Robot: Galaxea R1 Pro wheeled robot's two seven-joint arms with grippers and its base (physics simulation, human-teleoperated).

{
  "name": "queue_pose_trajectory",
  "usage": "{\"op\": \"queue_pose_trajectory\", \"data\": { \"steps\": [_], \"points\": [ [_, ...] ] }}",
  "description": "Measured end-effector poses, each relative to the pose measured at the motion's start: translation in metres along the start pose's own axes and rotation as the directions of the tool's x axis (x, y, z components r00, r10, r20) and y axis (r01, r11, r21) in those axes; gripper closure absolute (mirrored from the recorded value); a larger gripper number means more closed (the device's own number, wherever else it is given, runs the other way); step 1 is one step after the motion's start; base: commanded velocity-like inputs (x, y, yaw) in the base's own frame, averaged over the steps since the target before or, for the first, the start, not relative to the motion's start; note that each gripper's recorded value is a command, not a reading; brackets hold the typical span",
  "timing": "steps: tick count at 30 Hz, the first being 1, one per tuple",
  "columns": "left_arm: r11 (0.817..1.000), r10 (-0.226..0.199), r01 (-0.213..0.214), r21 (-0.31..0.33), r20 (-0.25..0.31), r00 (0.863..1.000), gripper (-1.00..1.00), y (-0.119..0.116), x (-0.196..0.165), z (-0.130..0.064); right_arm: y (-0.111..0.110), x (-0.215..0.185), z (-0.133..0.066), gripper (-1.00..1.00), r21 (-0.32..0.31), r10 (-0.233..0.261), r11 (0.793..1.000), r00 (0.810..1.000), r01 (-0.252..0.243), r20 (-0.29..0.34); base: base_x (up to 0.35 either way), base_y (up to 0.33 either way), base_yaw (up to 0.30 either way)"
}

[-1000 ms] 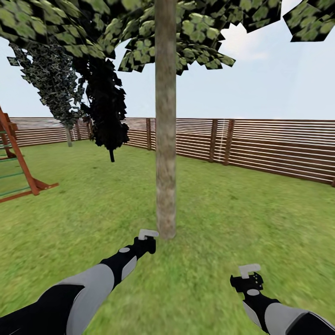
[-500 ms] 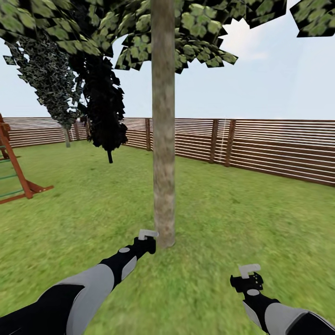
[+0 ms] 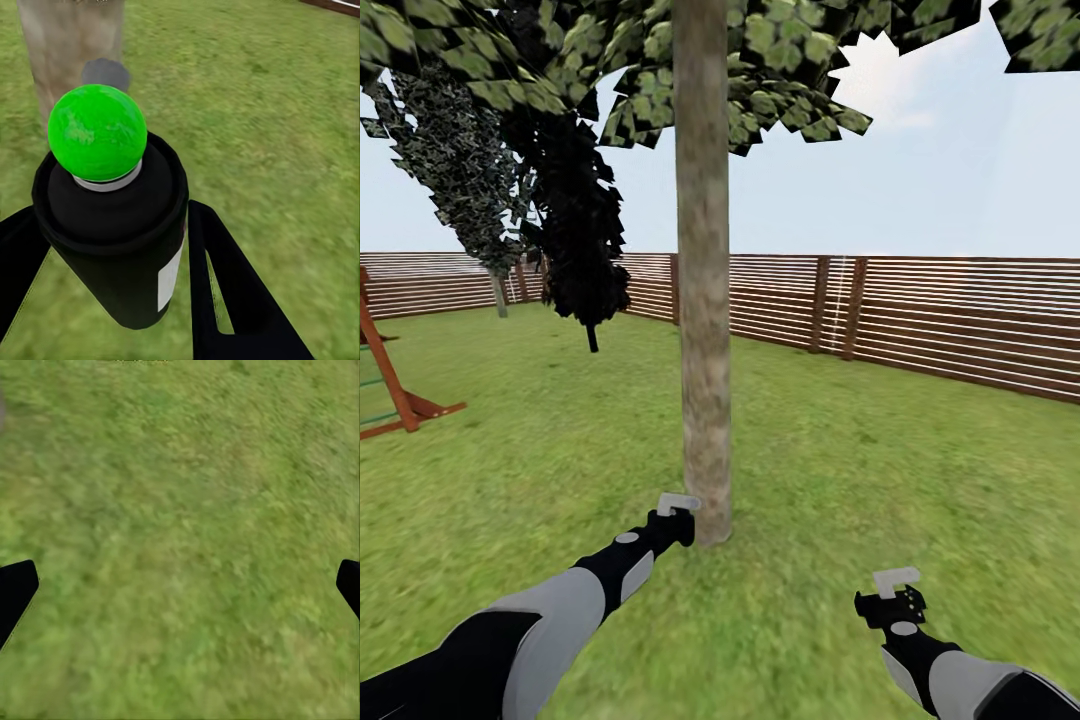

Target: In the garden, pick up the pesticide atomizer on the floor and spray pesticide onto both trees until each tree trunk is fully covered.

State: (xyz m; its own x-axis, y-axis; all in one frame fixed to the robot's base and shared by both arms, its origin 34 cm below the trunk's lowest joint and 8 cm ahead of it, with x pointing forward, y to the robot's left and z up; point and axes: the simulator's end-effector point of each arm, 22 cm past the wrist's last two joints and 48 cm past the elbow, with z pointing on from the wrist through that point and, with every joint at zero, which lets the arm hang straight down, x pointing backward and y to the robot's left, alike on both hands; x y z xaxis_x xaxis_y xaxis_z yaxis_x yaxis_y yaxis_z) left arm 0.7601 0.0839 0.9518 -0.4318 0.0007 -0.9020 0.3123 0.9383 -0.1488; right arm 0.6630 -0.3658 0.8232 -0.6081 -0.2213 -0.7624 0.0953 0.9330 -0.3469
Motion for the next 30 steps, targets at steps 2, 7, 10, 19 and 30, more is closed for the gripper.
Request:
{"op": "queue_pose_trajectory", "data": {
  "steps": [2, 7, 10, 19, 30],
  "points": [
    [1.000, 0.000, 0.000, 0.000, 0.001, 1.000, 1.00, 0.000, 0.000, 0.000, 0.000, 0.000, 0.000, -1.00, 0.000, 0.000, 1.000, 1.000, 0.000, 0.000, 0.255, 0.194, 0.000],
    [1.000, 0.000, 0.000, 0.000, 0.002, 1.000, 1.00, 0.000, -0.001, 0.000, -0.001, 0.001, 0.000, -1.00, 0.001, 0.001, 1.000, 1.000, -0.001, -0.002, 0.293, 0.015, 0.000],
    [1.000, 0.001, -0.001, 0.000, 0.003, 1.000, 1.00, 0.000, -0.001, 0.000, -0.001, 0.016, -0.002, -1.00, 0.001, -0.006, 1.000, 1.000, 0.006, -0.021, 0.099, -0.025, 0.000],
    [1.000, 0.001, -0.001, 0.003, 0.004, 1.000, 1.00, -0.001, -0.001, 0.000, 0.000, 0.028, -0.005, -1.00, -0.002, -0.012, 1.000, 0.999, 0.012, -0.034, 0.147, -0.105, 0.000],
    [1.000, 0.001, -0.001, 0.002, 0.004, 1.000, 1.00, -0.001, -0.001, 0.000, 0.000, 0.028, -0.005, -1.00, -0.003, -0.012, 1.000, 0.999, 0.012, -0.035, 0.173, -0.020, 0.000]
  ]
}}
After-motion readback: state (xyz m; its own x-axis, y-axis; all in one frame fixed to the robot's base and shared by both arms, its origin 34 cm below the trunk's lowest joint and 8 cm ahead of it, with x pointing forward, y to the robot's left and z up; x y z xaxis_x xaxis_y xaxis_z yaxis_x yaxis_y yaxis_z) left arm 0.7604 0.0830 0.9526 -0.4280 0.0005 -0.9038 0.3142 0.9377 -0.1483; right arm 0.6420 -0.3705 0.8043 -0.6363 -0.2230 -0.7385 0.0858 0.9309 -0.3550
